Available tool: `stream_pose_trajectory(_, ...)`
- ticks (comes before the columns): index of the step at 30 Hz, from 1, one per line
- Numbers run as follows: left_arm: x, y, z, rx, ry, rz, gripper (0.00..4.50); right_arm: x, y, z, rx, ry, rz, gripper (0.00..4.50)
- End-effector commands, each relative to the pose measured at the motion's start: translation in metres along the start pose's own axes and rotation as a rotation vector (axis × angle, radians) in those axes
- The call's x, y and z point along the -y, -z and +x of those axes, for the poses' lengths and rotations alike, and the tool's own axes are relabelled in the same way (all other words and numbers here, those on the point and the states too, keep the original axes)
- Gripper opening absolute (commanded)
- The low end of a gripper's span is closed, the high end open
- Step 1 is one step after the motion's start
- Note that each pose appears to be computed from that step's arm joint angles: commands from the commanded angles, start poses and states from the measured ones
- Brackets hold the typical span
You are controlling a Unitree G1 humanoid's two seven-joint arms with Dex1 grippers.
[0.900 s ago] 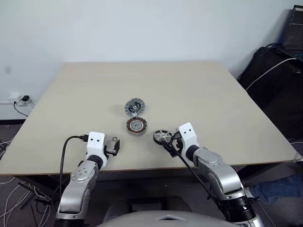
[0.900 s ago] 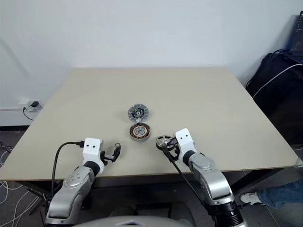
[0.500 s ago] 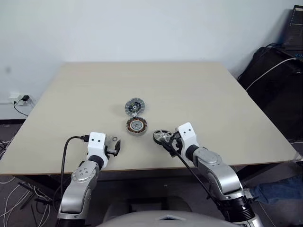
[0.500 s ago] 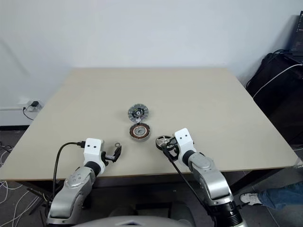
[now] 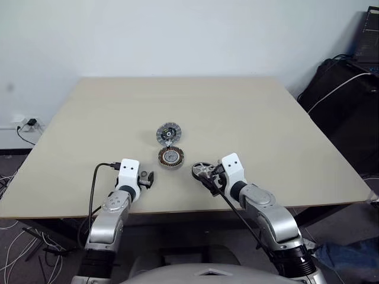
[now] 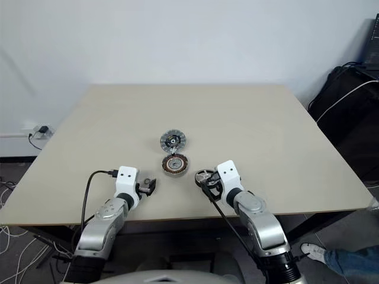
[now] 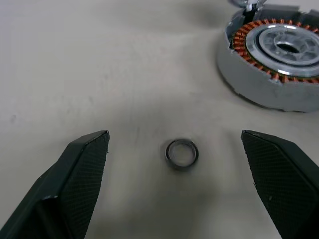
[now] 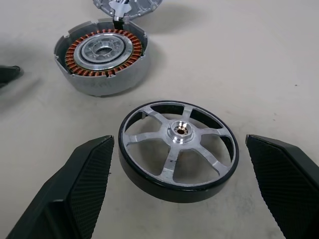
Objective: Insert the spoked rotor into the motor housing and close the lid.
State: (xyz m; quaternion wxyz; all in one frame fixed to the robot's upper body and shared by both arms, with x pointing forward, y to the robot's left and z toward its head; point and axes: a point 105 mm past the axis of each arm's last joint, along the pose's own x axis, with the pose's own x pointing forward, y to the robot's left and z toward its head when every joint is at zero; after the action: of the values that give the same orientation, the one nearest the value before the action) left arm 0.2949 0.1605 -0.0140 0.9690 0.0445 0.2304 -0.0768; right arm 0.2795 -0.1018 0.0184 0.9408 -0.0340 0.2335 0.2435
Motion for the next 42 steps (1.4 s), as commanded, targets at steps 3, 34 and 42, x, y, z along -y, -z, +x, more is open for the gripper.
stream_pose_trajectory(3, 0.004, -0.010, 0.013, 0.026, 0.031, 0.016, 4.47, 0.004, -0.014, -0.002, 0.057, 0.015, -0.012, 4.50)
stream_pose_trajectory(34, 0.015, -0.005, -0.004, -0.010, 0.064, 0.039, 0.67, 0.001, -0.012, -0.001, 0.054, 0.020, 0.006, 4.50)
stream_pose_trajectory(42, 0.052, -0.071, 0.004, 0.179, 0.204, 0.105, 0.67, -0.002, -0.013, 0.002, 0.058, 0.008, 0.005, 4.50)
